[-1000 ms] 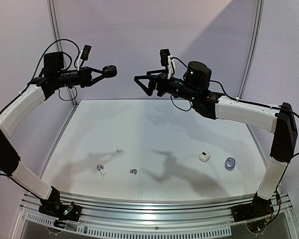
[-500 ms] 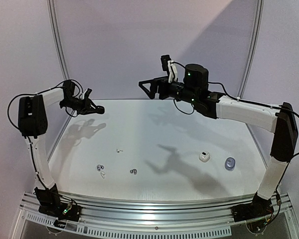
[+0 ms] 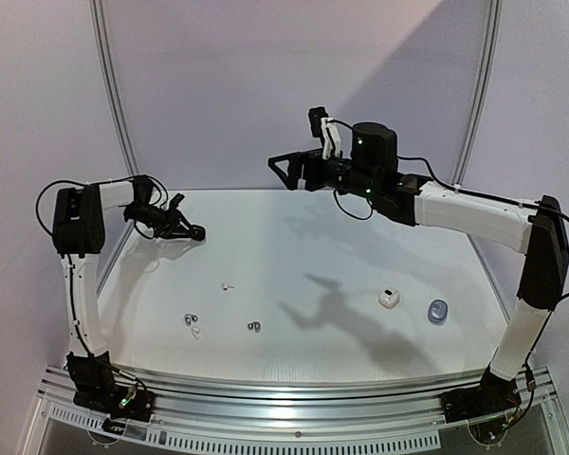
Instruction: Insert the wireless bluetooth earbuds into the charging case
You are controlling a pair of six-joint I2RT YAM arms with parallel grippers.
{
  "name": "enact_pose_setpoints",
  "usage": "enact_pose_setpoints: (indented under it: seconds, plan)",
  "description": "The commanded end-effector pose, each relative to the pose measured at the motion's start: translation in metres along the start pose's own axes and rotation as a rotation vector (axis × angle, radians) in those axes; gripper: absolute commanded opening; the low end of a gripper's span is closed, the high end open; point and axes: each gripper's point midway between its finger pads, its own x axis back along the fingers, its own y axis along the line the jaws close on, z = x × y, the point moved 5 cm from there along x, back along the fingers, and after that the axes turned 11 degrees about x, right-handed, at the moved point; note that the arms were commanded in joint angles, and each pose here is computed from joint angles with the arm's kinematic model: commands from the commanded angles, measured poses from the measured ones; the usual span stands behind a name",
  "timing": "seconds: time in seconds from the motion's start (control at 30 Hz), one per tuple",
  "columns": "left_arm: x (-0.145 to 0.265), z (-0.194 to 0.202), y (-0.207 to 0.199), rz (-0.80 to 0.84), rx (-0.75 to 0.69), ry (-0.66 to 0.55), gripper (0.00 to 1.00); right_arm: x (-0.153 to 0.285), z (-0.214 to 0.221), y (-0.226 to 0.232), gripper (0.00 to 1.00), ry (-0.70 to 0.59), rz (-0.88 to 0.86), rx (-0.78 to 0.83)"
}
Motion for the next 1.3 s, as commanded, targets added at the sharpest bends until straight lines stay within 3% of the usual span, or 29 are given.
enact_pose_setpoints:
  seconds: [0.0, 0.17, 0.5, 0.9, 1.0, 1.27]
  plan:
    - [-0.009, 0.01, 0.01, 0.025, 0.021, 0.049, 0.0, 0.008, 0.001, -0.003, 0.99, 0.041, 0.051, -0.013]
    - [-0.012, 0.011, 0.015, 0.017, 0.029, 0.059, 0.09, 0.008, 0.002, -0.003, 0.99, 0.044, 0.052, -0.017]
    - [-0.007, 0.009, 0.02, -0.04, 0.029, 0.045, 0.46, 0.01, 0.002, -0.004, 0.99, 0.053, 0.066, -0.009]
    - [0.032, 0.007, -0.008, -0.105, -0.027, -0.012, 0.63, 0.01, 0.011, -0.004, 0.99, 0.103, 0.06, 0.001]
    - [0.053, 0.007, -0.03, -0.096, -0.093, -0.068, 0.7, 0.006, 0.02, -0.003, 0.96, 0.14, 0.041, 0.004]
    - [0.11, 0.03, -0.092, -0.048, -0.34, -0.242, 0.71, -0.039, 0.075, 0.022, 0.84, 0.333, -0.078, 0.102]
